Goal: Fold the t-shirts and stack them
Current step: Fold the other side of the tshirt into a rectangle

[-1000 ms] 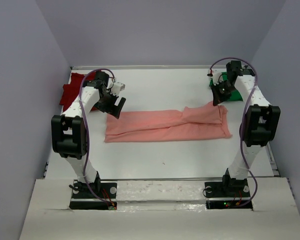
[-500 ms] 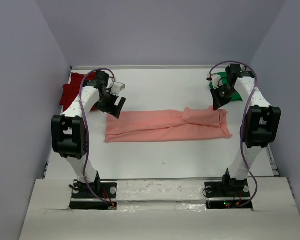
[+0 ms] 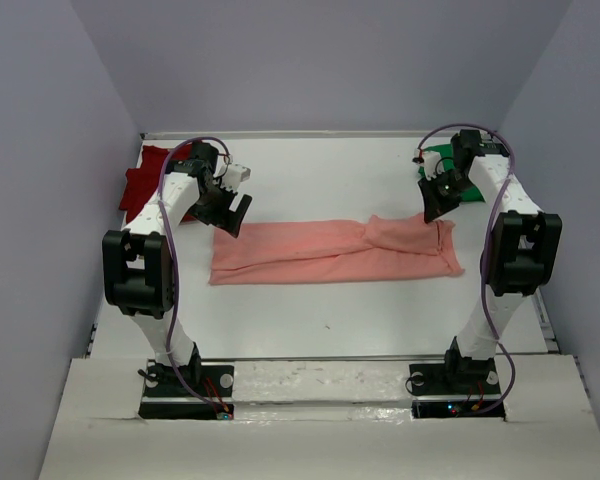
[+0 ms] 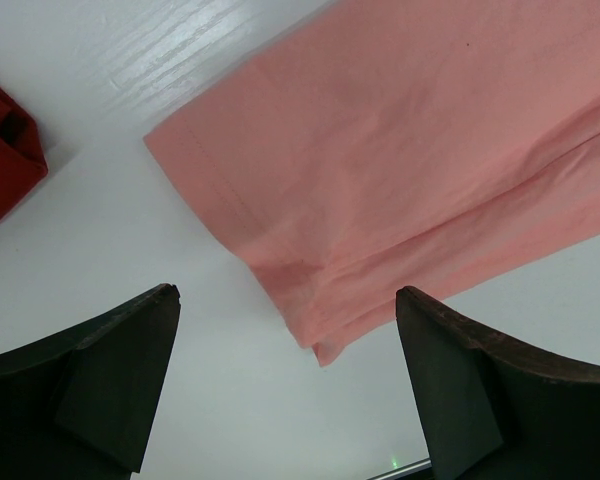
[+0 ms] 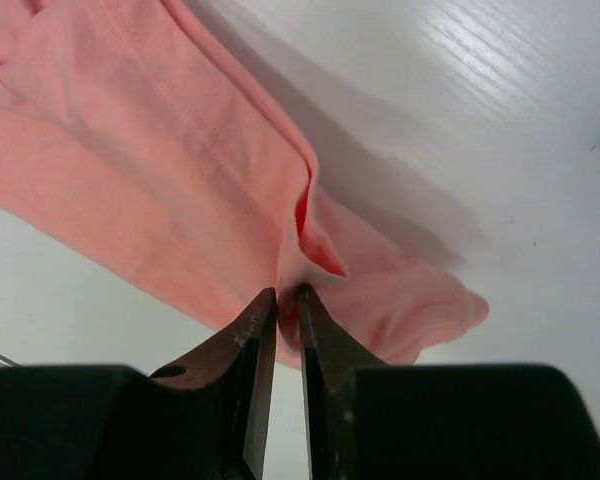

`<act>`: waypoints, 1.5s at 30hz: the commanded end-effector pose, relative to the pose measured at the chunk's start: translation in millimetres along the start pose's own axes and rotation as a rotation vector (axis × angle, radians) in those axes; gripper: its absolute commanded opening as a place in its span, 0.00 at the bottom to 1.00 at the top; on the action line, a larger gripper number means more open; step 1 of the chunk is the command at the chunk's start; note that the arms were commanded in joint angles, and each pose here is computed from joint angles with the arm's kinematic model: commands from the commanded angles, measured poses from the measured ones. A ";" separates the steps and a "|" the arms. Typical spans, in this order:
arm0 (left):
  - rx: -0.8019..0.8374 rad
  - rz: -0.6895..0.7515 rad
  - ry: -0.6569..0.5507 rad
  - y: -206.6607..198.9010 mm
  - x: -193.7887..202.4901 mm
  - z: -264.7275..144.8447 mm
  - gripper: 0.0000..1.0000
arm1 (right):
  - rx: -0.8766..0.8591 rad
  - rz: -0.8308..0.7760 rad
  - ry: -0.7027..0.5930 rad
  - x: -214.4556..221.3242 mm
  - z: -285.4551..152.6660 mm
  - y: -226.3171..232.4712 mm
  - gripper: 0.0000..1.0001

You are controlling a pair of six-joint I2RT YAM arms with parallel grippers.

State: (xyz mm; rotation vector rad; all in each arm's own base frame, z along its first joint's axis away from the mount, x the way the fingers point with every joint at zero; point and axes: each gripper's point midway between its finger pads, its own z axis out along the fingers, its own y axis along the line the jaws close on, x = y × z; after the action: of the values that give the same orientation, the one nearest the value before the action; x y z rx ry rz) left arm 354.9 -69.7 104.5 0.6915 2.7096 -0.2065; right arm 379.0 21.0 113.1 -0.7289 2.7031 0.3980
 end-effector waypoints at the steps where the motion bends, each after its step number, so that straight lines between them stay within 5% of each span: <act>1: -0.008 0.020 -0.045 -4.3 -7.9 -21.0 0.99 | -0.020 -0.013 -0.028 -6.4 -8.3 8.6 0.24; 6: -0.006 0.021 -0.042 -4.5 -7.3 -20.2 0.99 | -0.025 -0.012 -0.032 -7.1 -7.6 9.3 0.25; 9: -0.005 0.021 -0.041 -4.7 -6.9 -20.3 0.99 | -0.030 -0.013 -0.029 -6.5 -8.1 10.3 0.00; 11: -0.003 0.020 -0.040 -4.9 -6.8 -19.7 0.99 | -0.030 -0.014 -0.030 -6.5 -8.1 10.2 0.00; 18: -0.002 0.018 -0.032 -5.3 -2.1 -15.0 0.99 | 0.054 -0.010 -0.010 -5.1 10.1 -13.9 0.32; 32: -0.009 0.014 -0.018 -0.8 -5.8 -7.6 0.99 | 0.098 0.019 -0.026 -49.6 50.2 -63.0 0.39; 45: 0.002 0.004 -0.021 -2.0 -11.1 -7.3 0.99 | 0.116 0.001 0.014 -33.8 48.2 -61.5 0.40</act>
State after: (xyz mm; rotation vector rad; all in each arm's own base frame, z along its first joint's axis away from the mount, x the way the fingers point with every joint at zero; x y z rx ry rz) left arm 355.2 -69.3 104.4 0.6902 2.7098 -0.2019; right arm 448.9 4.9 52.9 -0.6735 2.7545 0.3011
